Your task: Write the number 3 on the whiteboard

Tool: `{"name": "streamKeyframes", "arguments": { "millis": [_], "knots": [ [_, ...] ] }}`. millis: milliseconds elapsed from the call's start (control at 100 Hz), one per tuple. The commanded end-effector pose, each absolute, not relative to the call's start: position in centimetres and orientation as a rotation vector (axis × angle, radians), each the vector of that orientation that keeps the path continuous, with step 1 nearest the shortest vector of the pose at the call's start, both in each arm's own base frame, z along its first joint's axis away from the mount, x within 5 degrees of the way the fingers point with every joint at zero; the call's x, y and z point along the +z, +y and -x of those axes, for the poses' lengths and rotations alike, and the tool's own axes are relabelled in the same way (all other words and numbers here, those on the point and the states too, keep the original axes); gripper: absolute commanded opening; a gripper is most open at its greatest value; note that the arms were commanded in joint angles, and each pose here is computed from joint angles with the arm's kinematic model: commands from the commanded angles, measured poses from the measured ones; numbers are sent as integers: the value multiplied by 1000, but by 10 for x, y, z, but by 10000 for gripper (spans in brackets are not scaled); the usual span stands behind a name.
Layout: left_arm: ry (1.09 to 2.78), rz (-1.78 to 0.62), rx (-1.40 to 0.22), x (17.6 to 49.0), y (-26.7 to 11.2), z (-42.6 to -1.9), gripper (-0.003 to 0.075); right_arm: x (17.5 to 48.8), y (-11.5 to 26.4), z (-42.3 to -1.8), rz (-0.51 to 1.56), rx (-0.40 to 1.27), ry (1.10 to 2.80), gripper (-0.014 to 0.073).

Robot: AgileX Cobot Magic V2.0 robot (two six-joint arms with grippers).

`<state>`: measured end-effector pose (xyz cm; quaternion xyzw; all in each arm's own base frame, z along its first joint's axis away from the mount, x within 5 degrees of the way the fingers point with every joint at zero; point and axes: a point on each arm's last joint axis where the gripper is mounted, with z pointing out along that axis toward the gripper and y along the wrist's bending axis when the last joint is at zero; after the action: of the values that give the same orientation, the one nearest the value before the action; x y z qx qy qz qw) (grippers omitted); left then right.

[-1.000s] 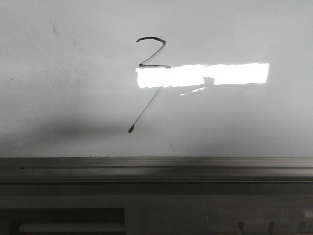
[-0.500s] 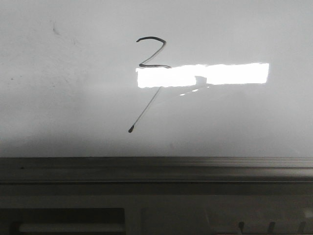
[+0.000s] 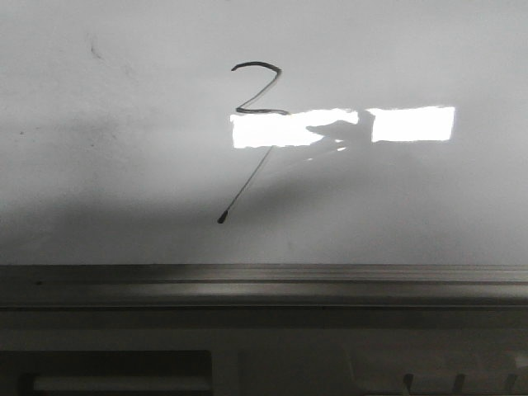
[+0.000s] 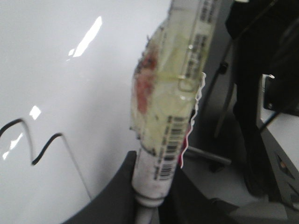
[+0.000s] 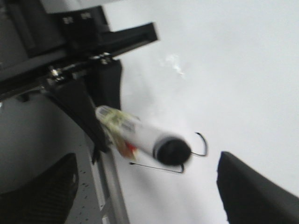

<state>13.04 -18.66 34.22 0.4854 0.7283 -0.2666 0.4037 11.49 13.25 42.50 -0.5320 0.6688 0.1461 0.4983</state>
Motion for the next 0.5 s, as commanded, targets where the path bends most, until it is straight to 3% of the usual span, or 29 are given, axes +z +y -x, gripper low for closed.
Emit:
{"name": "streamKeyframes", "arguments": {
  "millis": [0,110,150,160,240,490],
  "knots": [
    [1859,-907,-717,350,-171,-142,-21,451,110,-113,1077,317,1557,546],
    [1939,-583,-735,334,-149,-158,-21,458,90,-108,978,266,1569,388],
    [1963,-513,-739,327,-144,-162,-21,459,84,-108,949,243,1578,242],
    [1966,-498,-736,326,-143,-163,-21,459,84,-108,945,240,1578,242],
    [1986,-431,-712,316,-136,-168,-21,460,78,-108,914,213,1591,-75],
    [1966,-349,-642,305,-138,-189,-21,443,79,-118,853,226,1642,-61]
  ]
}}
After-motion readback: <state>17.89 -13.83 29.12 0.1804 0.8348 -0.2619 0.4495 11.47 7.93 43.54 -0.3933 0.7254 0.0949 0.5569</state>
